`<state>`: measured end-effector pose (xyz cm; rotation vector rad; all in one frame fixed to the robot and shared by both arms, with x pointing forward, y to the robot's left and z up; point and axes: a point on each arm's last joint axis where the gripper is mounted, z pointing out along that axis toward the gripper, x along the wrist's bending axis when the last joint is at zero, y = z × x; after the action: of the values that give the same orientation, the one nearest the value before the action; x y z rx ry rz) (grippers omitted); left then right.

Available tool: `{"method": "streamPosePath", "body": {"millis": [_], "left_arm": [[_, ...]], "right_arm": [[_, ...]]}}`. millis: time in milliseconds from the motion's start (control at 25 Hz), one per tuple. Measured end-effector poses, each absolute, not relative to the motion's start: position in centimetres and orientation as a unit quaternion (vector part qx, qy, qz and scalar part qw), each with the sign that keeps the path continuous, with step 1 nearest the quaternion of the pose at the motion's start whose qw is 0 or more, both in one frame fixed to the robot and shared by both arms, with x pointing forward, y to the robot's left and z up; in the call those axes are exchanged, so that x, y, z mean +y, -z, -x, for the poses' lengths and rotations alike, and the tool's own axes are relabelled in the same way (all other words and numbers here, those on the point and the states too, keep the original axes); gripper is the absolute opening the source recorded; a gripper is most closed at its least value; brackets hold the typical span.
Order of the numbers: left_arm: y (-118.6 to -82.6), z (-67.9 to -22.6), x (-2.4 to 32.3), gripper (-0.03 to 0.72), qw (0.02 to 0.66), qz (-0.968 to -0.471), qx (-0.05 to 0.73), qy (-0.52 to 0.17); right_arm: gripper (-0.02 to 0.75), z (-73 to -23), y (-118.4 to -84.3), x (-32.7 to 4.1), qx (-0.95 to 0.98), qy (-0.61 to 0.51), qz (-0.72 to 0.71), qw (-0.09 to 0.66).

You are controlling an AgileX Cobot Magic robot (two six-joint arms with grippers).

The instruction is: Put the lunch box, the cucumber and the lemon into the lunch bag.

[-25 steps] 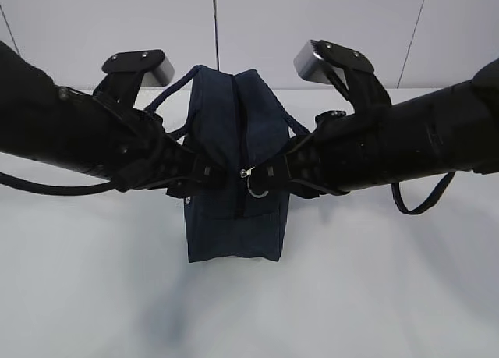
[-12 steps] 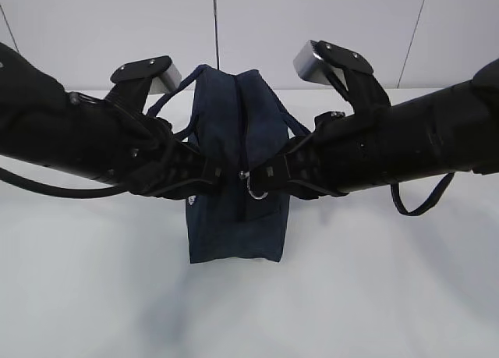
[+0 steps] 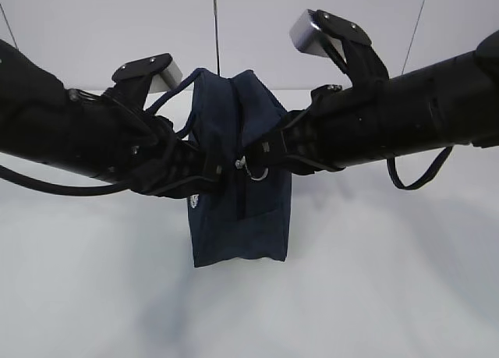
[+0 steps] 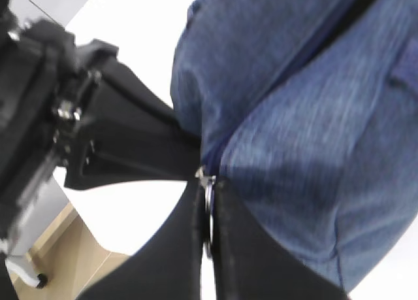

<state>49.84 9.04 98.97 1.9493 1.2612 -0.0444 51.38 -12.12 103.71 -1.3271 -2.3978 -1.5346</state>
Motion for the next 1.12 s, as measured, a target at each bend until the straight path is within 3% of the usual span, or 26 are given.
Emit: {"method": "streamPosePath", "body": {"millis": [280, 1120], "left_arm": [[-98.8, -49.8, 9.0, -0.004, 0.395, -0.773, 0.496, 0.023], [-98.7, -47.9, 9.9, -0.004, 0.383, -0.782, 0.491, 0.044]], "right_arm": [[0.0, -51.8, -105.9, -12.0, -0.759, 0.51, 0.404, -0.02], [0.0, -55.2, -106.6, -11.3, -0.758, 0.51, 0.396, -0.088]]}}
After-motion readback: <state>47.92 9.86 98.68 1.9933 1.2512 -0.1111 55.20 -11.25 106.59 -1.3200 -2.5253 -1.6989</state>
